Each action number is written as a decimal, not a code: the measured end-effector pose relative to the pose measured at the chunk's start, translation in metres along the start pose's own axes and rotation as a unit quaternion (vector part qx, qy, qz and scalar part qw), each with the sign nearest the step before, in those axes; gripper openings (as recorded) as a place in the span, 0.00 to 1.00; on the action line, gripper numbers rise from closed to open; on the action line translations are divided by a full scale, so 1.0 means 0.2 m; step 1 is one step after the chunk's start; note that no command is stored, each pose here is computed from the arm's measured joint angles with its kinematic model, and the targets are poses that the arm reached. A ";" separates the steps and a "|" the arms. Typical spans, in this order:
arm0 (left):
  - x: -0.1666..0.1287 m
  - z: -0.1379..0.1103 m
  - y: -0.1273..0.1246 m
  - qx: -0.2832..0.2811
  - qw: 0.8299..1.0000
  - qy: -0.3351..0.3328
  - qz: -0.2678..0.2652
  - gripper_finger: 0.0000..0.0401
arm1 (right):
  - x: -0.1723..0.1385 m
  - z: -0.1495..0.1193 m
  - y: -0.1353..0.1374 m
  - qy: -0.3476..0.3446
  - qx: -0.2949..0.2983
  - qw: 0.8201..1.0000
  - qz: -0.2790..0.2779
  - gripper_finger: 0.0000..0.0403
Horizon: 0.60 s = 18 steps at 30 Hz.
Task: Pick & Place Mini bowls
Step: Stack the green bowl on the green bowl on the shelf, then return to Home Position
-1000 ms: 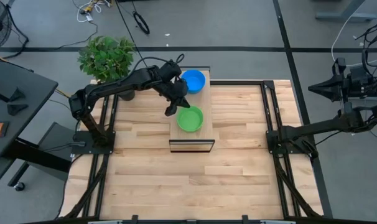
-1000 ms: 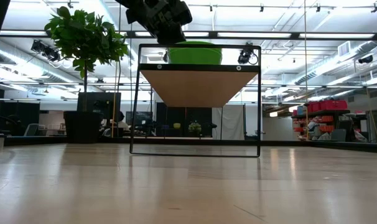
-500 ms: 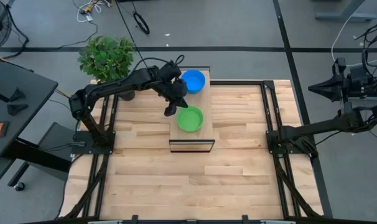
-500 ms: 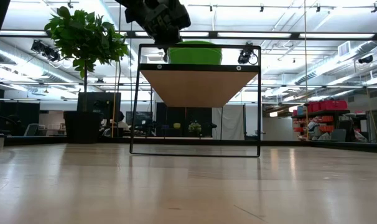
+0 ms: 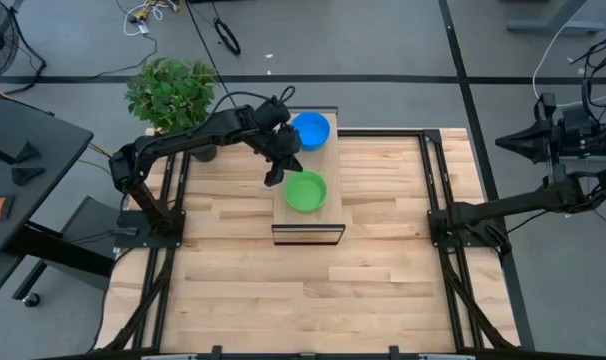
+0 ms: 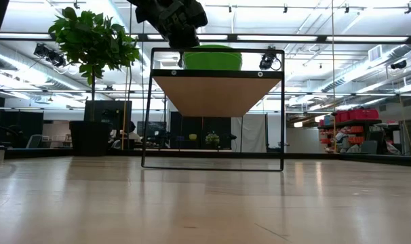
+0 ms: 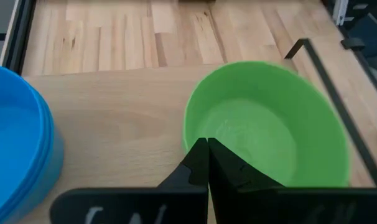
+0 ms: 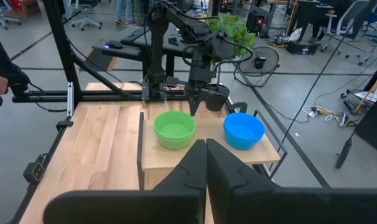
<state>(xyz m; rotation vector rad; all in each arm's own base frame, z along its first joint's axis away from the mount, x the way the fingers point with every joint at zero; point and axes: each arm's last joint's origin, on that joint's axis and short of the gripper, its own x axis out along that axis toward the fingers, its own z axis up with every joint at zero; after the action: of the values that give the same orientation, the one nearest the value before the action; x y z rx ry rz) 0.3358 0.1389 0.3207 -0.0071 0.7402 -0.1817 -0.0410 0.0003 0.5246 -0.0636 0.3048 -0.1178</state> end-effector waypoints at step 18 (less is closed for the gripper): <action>-0.22 0.15 -0.35 -0.021 0.998 -0.058 0.030 0.00 | 0.00 0.00 0.00 0.000 0.000 1.000 0.000 0.02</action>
<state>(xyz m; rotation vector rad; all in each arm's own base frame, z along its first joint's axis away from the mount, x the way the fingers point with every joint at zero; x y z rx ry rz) 0.3124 0.0752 0.3777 -0.0351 0.6268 -0.1070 -0.0411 0.0003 0.5246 -0.0635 0.3045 -0.1179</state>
